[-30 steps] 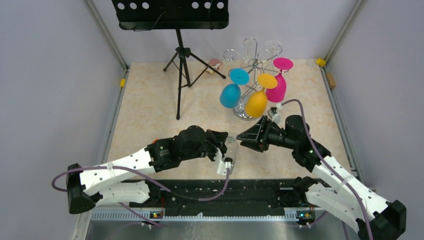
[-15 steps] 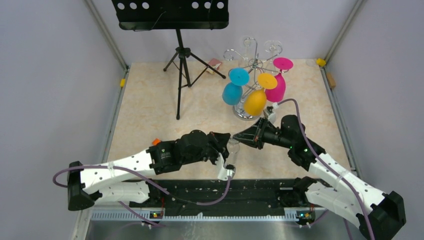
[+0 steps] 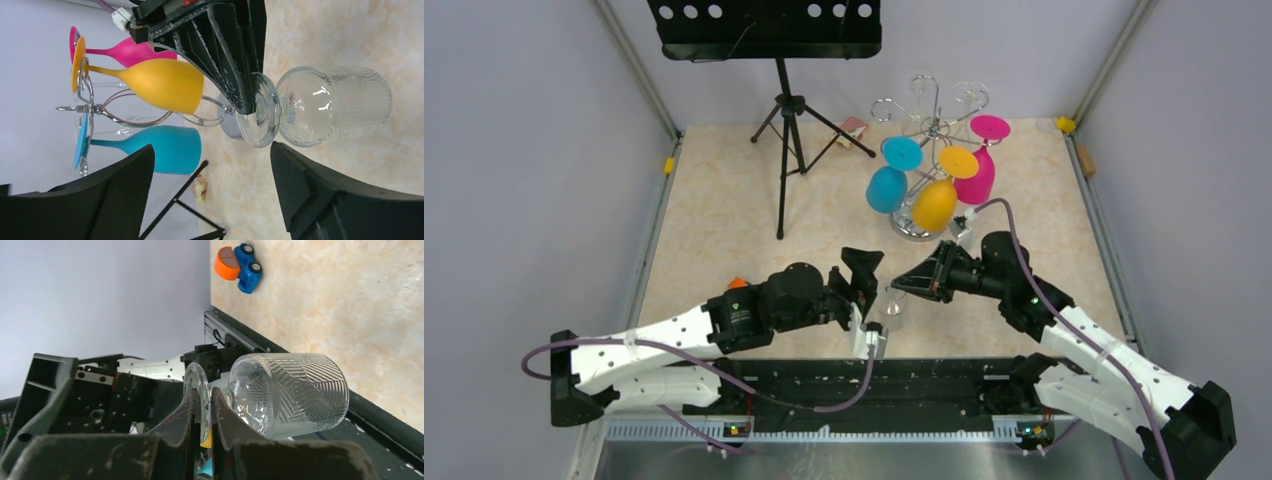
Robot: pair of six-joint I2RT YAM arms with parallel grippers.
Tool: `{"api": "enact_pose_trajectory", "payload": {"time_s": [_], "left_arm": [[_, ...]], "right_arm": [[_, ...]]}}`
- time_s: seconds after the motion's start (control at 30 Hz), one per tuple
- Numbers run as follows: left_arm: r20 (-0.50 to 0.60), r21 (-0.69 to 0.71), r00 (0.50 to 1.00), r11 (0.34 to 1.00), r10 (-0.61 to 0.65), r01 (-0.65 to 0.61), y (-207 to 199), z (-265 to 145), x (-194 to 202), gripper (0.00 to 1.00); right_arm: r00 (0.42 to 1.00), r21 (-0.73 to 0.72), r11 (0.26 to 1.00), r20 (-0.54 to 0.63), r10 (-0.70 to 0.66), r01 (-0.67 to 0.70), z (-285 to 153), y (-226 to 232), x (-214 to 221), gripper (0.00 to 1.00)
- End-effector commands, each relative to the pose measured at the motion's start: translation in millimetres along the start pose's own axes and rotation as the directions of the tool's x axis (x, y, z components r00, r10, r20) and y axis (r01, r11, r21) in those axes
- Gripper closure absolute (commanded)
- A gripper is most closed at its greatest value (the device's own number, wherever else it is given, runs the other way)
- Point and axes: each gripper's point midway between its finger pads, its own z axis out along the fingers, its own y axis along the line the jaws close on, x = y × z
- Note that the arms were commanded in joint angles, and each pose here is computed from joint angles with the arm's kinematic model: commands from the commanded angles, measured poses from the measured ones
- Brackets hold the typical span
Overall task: Place the wine glass upside down on the wine glass rack
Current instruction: Turn the wine glass upside down at the wine rack.
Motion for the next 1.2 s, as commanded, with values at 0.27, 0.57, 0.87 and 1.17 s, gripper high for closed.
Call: {"api": "enact_pose_trajectory", "payload": {"time_s": [0.27,0.57,0.87,1.17], "left_arm": [[0.162,-0.002,0.626,0.634,-0.763,0.773,-22.6,-26.1,-27.0,0.06],[0.031,-0.062,0.255,0.252,-0.967,0.966,-55.8,-29.4,-11.3,0.02],[-0.123,-0.145,0.001,0.019,-0.992,0.989,-59.1,-20.8,-7.1,0.01],[-0.192,-0.078,-0.423,-0.416,-0.885,0.906,-45.3,-14.8,3.1,0.01]], "right_arm": [[0.979,0.031,0.979,0.03,-0.201,0.2,-14.4,8.6,-3.0,1.0],[0.963,0.047,0.963,0.039,-0.266,0.264,-21.3,4.0,-2.1,1.0],[0.952,0.038,0.953,0.049,-0.302,0.301,-25.0,6.2,-2.3,1.0],[0.945,0.023,0.947,0.065,-0.32,0.319,-28.2,11.2,-3.0,1.0]]}}
